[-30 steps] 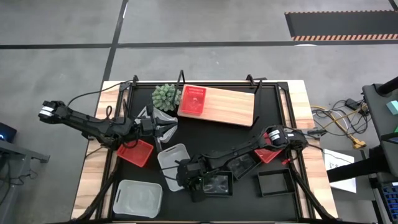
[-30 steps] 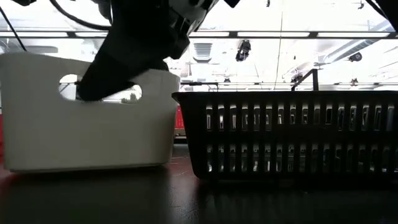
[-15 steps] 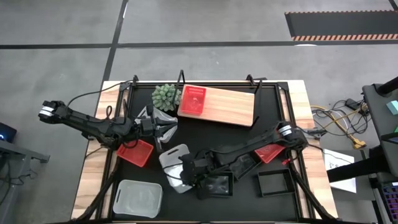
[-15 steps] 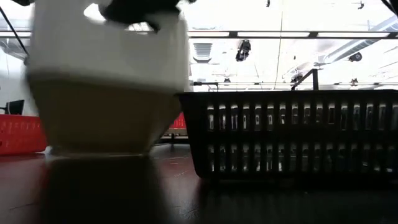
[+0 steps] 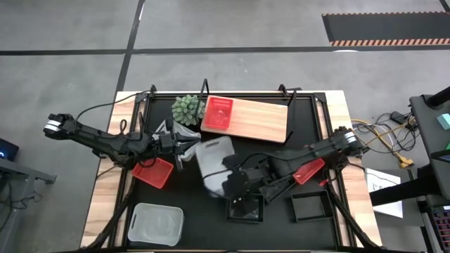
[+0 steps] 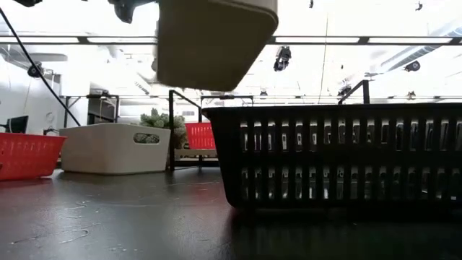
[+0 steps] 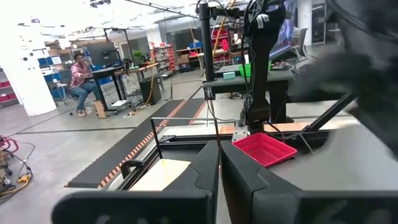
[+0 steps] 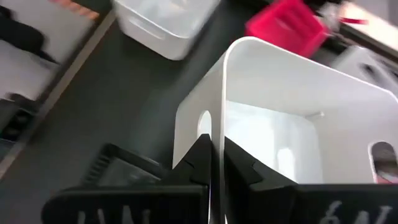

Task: Stack baskets on shelf by color
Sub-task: Put the middle white bin on the shelf

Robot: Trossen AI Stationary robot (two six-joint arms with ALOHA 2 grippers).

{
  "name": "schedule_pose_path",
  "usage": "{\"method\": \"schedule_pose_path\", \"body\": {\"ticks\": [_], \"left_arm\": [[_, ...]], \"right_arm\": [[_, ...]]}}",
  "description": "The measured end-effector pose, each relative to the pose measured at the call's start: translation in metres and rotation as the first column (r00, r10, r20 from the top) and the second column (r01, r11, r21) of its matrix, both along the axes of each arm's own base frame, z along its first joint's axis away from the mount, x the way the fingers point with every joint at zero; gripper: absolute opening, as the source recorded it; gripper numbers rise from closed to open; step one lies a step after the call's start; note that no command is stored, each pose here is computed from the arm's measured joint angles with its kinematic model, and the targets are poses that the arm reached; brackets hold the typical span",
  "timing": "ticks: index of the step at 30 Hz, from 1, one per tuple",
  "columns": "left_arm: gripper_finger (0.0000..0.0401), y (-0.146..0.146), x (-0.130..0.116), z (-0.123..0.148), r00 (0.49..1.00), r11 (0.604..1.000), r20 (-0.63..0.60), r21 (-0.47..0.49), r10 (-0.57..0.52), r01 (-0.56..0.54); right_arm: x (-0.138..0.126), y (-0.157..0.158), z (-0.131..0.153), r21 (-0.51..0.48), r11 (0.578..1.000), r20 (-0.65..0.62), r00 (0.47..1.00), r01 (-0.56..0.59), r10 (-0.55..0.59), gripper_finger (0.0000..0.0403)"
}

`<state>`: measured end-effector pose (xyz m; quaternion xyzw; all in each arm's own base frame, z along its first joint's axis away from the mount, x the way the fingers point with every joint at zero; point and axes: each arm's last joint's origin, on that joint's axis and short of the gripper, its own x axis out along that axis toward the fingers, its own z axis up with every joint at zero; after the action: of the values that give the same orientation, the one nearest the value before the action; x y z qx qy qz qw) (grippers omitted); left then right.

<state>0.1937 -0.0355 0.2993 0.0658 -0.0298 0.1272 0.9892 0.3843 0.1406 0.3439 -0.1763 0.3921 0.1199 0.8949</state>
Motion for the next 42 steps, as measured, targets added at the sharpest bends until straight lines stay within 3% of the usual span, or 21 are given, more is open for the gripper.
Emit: {"method": "schedule_pose_path", "body": {"ticks": [8,17,27,32,42], "left_arm": [[0.0,0.0,0.0,0.0,1.0,1.0,0.001,0.0,0.001,-0.001],[0.0,0.0,0.0,0.001,1.0,1.0,0.005,-0.001,0.001,-0.001],[0.0,0.0,0.0,0.001,1.0,1.0,0.008,-0.002,0.001,-0.001],[0.0,0.0,0.0,0.001,1.0,1.0,0.013,-0.003,0.001,-0.001],[0.0,0.0,0.0,0.001,1.0,1.0,0.013,0.002,0.002,-0.002]], "right_arm": [[-0.026,-0.023,0.021,-0.178,0.977,0.002,0.992,0.121,-0.122,0.0008],[-0.048,-0.072,0.014,-0.194,0.954,-0.014,0.971,0.23,-0.237,0.0008],[-0.088,-0.139,-0.022,-0.195,0.91,0.049,0.931,0.365,-0.363,0.0008],[-0.105,-0.171,-0.044,-0.133,0.897,0.058,0.907,0.421,-0.417,0.0008],[-0.127,-0.207,-0.09,-0.12,0.853,-0.028,0.857,0.508,-0.515,0.0008]]}}
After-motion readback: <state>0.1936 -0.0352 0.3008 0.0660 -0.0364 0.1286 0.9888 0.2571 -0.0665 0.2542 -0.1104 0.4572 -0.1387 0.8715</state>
